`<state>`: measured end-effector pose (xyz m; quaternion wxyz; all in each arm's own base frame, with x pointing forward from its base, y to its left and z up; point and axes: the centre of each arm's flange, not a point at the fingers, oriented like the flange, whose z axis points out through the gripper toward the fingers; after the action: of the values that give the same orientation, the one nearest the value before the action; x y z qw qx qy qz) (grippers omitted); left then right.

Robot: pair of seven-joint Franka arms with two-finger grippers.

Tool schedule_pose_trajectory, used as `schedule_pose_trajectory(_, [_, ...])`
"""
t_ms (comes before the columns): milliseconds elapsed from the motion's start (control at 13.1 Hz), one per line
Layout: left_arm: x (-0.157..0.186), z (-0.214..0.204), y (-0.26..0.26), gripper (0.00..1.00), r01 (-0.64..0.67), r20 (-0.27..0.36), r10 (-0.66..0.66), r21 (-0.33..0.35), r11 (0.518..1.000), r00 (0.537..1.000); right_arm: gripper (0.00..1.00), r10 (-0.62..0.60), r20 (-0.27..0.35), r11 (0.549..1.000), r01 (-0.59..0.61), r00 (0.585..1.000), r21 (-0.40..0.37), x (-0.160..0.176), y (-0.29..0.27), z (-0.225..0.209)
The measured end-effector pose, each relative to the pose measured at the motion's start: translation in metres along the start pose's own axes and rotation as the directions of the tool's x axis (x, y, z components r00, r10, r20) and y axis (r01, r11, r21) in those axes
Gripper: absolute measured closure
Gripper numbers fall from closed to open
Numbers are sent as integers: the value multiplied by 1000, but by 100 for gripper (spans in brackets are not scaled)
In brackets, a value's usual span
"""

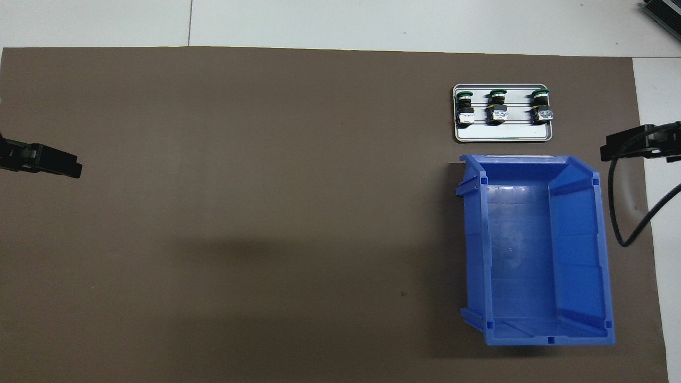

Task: Place and press button with both arms
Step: 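Reach the right gripper toward the green-capped items on the metal tray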

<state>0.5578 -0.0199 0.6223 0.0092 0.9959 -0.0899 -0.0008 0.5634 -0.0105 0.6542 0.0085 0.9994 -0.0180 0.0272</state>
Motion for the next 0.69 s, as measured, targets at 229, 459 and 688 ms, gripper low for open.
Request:
schedule_pose_trajectory(229, [0, 0, 0, 0, 0, 0, 0, 0, 1000, 1000, 0, 1, -6, 1000, -1, 1000, 0, 1, 1, 0])
schedule_pose_trajectory(459, [0, 0, 0, 0, 0, 0, 0, 0, 1000, 1000, 1, 2, -54, 1000, -2, 999, 0, 12, 1, 11])
schedule_pose_trajectory(688, [0, 0, 0, 0, 0, 0, 0, 0, 1000, 1000, 1, -7, -92, 1000, 6, 996, -5, 47, -6, 64])
